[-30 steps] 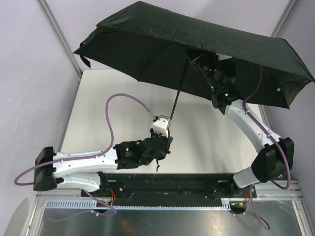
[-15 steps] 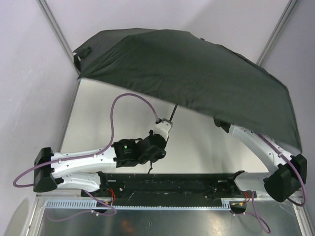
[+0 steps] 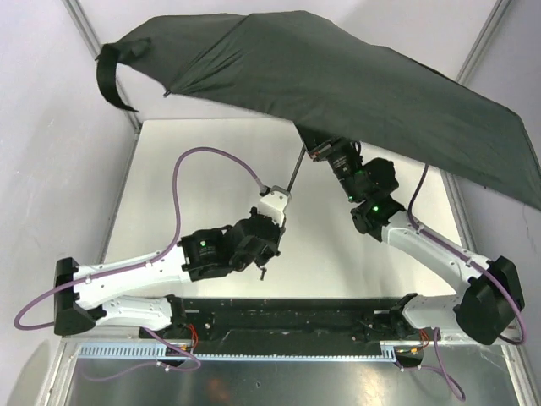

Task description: Put away the umbrella

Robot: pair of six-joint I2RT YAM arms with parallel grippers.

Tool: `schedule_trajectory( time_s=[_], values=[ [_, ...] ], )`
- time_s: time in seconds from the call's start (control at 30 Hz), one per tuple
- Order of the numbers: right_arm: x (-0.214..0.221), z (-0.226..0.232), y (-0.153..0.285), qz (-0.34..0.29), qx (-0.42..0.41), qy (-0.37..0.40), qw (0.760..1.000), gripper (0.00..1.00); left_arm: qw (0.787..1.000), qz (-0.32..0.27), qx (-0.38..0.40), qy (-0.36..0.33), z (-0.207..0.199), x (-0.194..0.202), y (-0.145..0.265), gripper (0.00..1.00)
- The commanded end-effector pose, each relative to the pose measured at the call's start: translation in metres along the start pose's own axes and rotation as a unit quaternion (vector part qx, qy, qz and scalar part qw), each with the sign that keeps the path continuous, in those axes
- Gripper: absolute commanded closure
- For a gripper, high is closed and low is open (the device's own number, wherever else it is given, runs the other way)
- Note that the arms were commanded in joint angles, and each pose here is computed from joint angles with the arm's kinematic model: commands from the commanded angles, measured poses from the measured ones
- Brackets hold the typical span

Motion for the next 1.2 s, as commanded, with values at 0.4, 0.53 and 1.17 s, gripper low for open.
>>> schedule_trajectory(
  time_s=[0.4, 0.53, 1.17],
  values=[
    [0.028, -0.019, 0.023, 0.17, 0.002, -0.006, 0.985, 0.56, 0.978, -0.165, 0.083, 0.099, -0.006, -0.064, 0.033, 1.0],
    [0.03, -0.012, 0.024, 0.169, -0.018, 0.022, 0.985, 0.95, 0.978, -0.154, 0.092, 0.103, -0.006, -0.058, 0.032, 1.0],
    [0.015, 0.025, 0.055, 0.122, -0.298, -0.15, 0.935, 1.0, 0.923, 0.008, 0.324, 0.206, -0.008, -0.035, 0.025, 0.31]
  ],
)
Point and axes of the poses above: each gripper's point midway between its finger pads, its own y axis back along the fingers, its own z axis along the line the jaws close on, x = y × z, the point moved 9 cm from there along y, back along the fingers, and after that the axes turned 9 degrees about y, right-handed, at the moved point
